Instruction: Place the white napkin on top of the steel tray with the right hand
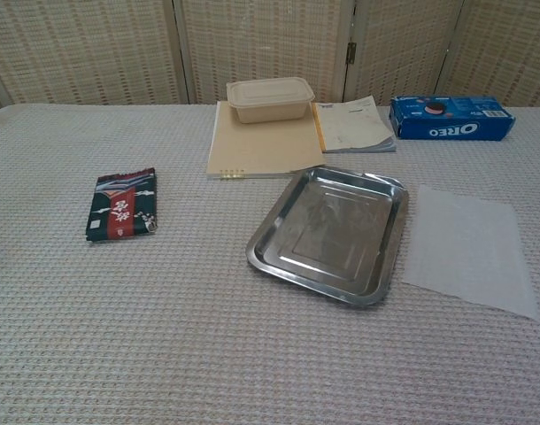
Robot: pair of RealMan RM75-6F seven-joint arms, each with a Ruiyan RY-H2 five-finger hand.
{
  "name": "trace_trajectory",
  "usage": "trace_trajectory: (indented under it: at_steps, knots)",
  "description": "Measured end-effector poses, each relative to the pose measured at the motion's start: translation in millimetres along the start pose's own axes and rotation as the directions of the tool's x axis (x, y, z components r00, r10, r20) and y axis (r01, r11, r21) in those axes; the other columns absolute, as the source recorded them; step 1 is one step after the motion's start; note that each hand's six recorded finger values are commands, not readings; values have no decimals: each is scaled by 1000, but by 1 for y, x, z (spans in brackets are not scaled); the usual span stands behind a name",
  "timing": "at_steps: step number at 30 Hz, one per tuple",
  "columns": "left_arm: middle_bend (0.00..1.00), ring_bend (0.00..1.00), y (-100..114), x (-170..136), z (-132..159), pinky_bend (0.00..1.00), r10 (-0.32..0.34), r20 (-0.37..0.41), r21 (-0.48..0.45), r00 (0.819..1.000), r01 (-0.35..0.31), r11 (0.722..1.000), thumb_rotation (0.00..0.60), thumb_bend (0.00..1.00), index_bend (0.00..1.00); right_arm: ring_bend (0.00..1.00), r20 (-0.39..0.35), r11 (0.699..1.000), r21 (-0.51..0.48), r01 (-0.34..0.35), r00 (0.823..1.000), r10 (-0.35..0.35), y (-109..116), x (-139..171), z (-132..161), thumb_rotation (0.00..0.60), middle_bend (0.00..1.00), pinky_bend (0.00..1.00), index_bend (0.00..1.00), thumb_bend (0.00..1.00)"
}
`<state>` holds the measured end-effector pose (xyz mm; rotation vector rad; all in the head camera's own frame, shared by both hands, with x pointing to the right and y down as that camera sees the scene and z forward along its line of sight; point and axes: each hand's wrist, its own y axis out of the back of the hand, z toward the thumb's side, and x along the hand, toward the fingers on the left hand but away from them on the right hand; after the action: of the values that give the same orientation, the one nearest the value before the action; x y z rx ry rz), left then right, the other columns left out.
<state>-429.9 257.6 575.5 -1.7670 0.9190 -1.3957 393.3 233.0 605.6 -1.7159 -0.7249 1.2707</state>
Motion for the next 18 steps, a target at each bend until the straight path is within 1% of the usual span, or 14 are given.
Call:
trace_trajectory:
  at_steps: [5,9,13,18]
  knots:
    - [0,0,-3,1,-1,0,-9,-8,13,1000,9,1000,600,231,0,0,-28,1000,5,-29,999,29,-9,-12,-15,600,0,0,132,274]
    - [0,0,-4,2,-2,0,-10,-16,15,1000,10,1000,600,232,0,0,-34,999,25,-45,998,46,-17,-17,-23,600,0,0,159,274]
    - [0,0,-6,3,-5,0,-18,-28,21,999,18,1000,600,231,0,0,-23,995,51,-84,996,85,-34,-20,-34,600,0,0,159,275]
    - [0,0,-5,3,-5,0,-10,-26,20,1000,10,1000,600,232,0,0,-11,988,96,-120,992,122,-54,-27,-46,600,0,0,174,274]
